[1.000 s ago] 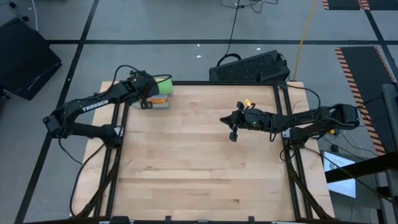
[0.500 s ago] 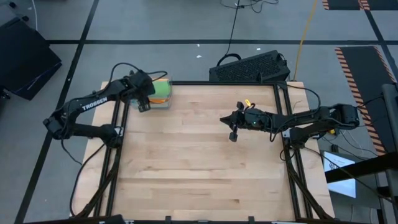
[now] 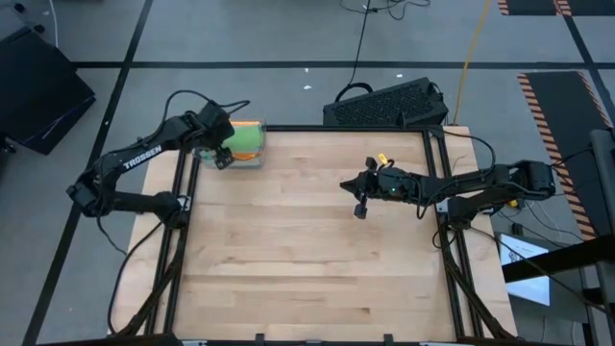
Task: Fold microfiber towels
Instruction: Stack the green microfiber cloth on top of the gray microfiber cloth
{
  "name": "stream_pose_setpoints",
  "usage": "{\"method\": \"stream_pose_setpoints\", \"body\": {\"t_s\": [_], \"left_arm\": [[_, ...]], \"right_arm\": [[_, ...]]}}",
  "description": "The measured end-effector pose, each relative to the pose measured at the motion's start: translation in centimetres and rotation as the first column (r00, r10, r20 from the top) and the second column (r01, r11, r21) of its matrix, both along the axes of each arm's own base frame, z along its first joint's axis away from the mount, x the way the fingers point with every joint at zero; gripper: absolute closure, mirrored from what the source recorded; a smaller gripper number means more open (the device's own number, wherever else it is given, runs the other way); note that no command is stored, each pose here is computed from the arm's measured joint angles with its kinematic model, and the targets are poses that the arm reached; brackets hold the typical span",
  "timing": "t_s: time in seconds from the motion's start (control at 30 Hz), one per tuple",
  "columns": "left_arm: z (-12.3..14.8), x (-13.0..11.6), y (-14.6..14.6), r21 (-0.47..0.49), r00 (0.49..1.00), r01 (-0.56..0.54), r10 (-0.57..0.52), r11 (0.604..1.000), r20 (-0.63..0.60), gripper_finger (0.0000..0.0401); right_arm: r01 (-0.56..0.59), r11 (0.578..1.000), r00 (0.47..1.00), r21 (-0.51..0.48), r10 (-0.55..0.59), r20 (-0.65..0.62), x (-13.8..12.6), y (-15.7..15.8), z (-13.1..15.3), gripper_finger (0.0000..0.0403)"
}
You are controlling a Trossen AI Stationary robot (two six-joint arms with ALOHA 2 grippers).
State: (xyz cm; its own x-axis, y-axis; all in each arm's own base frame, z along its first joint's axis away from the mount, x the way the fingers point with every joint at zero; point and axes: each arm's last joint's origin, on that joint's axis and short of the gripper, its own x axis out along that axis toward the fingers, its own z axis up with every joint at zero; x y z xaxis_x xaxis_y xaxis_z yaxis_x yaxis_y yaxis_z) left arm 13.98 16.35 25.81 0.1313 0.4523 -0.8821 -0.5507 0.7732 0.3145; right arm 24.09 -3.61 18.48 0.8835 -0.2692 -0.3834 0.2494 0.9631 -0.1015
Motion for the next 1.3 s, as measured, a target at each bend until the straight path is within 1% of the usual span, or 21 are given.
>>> {"method": "stream_pose_setpoints", "body": {"t_s": [0.13,0.23,0.3,0.37,0.4,0.47,0.63,0.73,0.83,0.9,1.0,1.1,1.2,1.3], "left_arm": [[1.4,-0.2,-0.2,0.024,1.0,-0.001,0.0,1.0,0.025,0.0081],[2.8,-0.4,-0.6,0.051,0.998,-0.018,0.014,0.999,0.069,0.0076],[3.8,-0.4,-1.1,0.053,0.99,-0.011,0.004,0.999,0.141,0.0079],[4.3,0.0,-1.7,0.031,0.964,0.023,-0.031,0.999,0.264,0.0092],[4.4,0.3,-1.9,0.024,0.948,0.043,-0.048,0.999,0.314,0.0103],[3.6,0.9,-2.2,0.027,0.937,0.054,-0.06,0.998,0.345,0.0136],[-0.3,1.5,-1.2,0.093,0.972,-0.009,-0.013,0.996,0.235,0.0251],[-1.7,1.7,-0.3,0.106,0.972,-0.04,0.014,0.994,0.236,0.0318],[-2.7,1.7,0.6,0.107,0.973,-0.06,0.034,0.992,0.229,0.0369],[-3.4,1.6,1.2,0.091,0.977,-0.071,0.051,0.993,0.209,0.039],[-4.5,1.6,2.2,0.05,0.975,-0.093,0.081,0.994,0.207,0.0394],[-5.8,1.9,3.1,0.013,0.976,-0.107,0.103,0.994,0.194,0.0374],[-6.6,2.1,3.5,0.003,0.98,-0.107,0.105,0.994,0.167,0.0352],[-6.4,2.1,3.5,0.009,0.981,-0.104,0.101,0.995,0.168,0.0343]], "right_arm": [[0.0,1.0,1.0,0.0,0.0,0.0,0.0,0.0,0.0,0.0385],[0.0,1.0,1.0,0.0,0.0,0.0,0.0,0.0,0.0,0.0385],[0.001,1.0,1.0,0.002,-0.001,0.001,0.0,0.0,0.0,0.0385],[0.001,1.0,1.0,0.003,-0.001,0.003,0.0,0.0,0.0,0.0385],[0.001,1.0,1.0,0.003,-0.001,0.003,0.0,0.0,0.0,0.0385],[0.001,1.0,1.0,0.002,-0.001,0.005,0.0,0.0,0.0,0.0385],[0.0,1.0,1.0,0.0,0.0,0.005,0.0,0.0,0.1,0.0385],[0.0,1.0,1.0,0.0,0.0,0.004,0.0,0.0,0.0,0.0385],[0.0,1.0,1.0,0.0,0.0,0.004,0.0,0.0,0.0,0.0385],[0.0,1.0,1.0,0.0,0.0,0.005,0.0,0.0,0.1,0.0385],[0.0,1.0,1.0,0.0,0.0,0.005,0.0,0.0,0.1,0.0385],[0.0,1.0,1.0,0.0,0.0,0.005,0.0,0.0,0.1,0.0385],[0.0,1.0,1.0,0.0,0.0,0.004,0.0,0.0,0.0,0.0385],[0.0,1.0,1.0,0.001,0.0,-0.006,0.0,0.0,0.0,0.0385]]}}
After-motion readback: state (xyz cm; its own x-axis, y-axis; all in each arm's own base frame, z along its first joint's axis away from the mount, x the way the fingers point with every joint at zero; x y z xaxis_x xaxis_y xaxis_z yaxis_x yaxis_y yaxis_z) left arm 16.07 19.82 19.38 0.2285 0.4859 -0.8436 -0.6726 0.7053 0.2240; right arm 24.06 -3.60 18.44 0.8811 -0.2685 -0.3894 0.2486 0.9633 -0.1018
